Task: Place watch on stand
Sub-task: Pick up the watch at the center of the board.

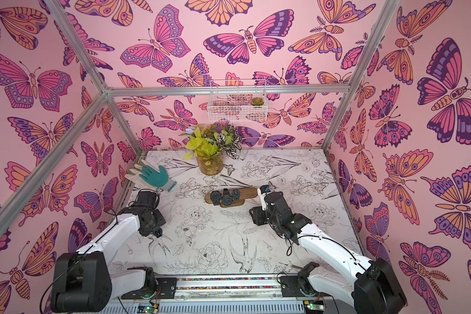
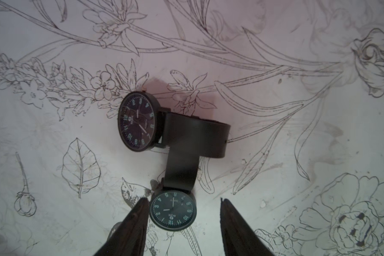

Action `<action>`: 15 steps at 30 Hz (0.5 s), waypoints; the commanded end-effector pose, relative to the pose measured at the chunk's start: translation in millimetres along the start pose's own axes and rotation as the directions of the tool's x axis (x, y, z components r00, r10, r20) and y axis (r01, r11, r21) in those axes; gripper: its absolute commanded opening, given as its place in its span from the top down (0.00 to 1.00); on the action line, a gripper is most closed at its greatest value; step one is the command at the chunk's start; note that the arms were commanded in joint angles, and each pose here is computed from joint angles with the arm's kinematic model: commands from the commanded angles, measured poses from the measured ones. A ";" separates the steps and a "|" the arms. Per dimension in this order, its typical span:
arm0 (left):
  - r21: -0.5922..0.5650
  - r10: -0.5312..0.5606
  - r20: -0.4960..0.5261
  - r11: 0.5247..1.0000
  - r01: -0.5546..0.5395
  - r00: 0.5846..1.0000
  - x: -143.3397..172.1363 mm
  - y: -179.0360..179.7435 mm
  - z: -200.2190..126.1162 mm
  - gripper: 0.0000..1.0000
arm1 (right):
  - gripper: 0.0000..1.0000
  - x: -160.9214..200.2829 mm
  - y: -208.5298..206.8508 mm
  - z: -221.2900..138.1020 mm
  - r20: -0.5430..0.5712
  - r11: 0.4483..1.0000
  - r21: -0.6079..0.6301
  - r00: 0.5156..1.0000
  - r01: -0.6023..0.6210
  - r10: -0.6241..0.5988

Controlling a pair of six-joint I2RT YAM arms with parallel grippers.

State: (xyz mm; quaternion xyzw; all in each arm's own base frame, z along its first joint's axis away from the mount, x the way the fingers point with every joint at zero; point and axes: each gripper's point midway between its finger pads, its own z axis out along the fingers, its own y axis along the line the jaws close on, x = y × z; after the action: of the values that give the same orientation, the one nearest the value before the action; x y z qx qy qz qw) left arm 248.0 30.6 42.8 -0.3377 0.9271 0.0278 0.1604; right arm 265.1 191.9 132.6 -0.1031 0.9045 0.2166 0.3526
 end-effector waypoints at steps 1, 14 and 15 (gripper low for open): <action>0.010 0.016 -0.023 1.000 -0.016 1.000 -4.1 -5.4 7.3 0.48 | 0.41 -0.5 2.7 -1.7 0.004 1.000 -0.019 1.000 -0.008 0.008; -0.018 0.012 -0.013 1.000 -0.013 1.000 -12.4 -0.6 16.0 0.58 | 0.41 1.7 3.8 -6.1 -0.002 1.000 -0.026 1.000 -0.007 0.007; -0.026 0.016 -0.005 1.000 -0.016 1.000 -13.9 0.8 14.9 0.56 | 0.41 1.7 3.8 -6.2 -0.002 1.000 -0.026 1.000 -0.007 0.007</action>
State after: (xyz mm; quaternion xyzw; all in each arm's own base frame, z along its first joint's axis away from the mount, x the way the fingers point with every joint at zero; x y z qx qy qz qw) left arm 256.1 35.6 28.4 -0.3371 0.9301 0.0277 0.1435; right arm 262.7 194.1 138.0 -0.1067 0.9002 0.2275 0.3555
